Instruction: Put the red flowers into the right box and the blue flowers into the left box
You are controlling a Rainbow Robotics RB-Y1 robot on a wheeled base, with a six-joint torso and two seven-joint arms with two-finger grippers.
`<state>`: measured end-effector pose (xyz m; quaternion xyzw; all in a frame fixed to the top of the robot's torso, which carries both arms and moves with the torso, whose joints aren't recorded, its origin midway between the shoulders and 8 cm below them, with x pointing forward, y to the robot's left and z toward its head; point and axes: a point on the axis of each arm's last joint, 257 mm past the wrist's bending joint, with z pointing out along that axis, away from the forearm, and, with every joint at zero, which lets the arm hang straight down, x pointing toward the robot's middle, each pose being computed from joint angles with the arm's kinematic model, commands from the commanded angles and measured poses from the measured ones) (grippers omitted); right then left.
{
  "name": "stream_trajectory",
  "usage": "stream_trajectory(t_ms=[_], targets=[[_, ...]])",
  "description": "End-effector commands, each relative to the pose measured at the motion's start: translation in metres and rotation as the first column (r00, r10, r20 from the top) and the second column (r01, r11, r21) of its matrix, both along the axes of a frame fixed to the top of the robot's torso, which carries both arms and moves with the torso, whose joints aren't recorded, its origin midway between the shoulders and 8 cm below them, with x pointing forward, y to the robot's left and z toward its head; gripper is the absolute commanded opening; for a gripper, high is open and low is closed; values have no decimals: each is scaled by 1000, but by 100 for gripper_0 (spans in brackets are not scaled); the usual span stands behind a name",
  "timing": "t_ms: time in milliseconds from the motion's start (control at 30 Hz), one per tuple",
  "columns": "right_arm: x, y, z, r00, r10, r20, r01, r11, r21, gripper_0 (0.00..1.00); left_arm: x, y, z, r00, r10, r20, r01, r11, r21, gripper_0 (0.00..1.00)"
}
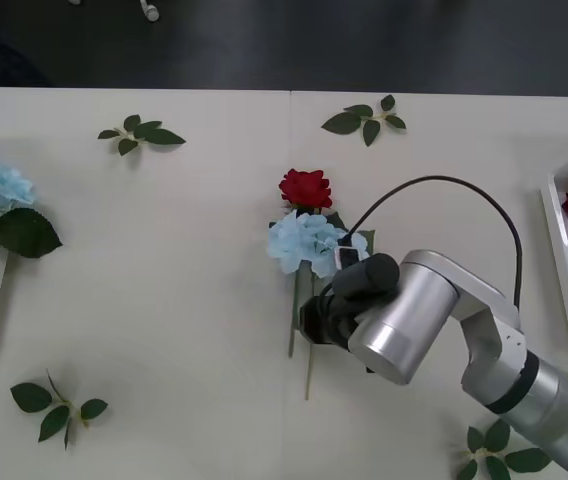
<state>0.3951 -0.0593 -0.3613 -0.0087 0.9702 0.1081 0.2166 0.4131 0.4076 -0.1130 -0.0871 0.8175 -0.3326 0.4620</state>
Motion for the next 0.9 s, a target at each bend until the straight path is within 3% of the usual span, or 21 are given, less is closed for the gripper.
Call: stream_trajectory(t_ms=[33,233,433,700,900], targets=[[9,20,11,999,-2,35,0,999,55,99,-5,-25,16,990,-121,72,117,991,62,100],[12,17,11,999,-4,45,2,999,44,100,-9,-60,30,955,-259,147,249,965,83,100],[14,12,7,999,-10,48,9,1000,26,99,-18,-91,41,899,-414,144,395,907,144,100],[17,5,-5,999,-12,43,12,1000,7,99,-40,-121,49,776,-624,95,590,771,238,100],[22,5,-10,998,-1,66,1,1000,1,100,-47,-110,42,662,-739,128,675,661,326,100]])
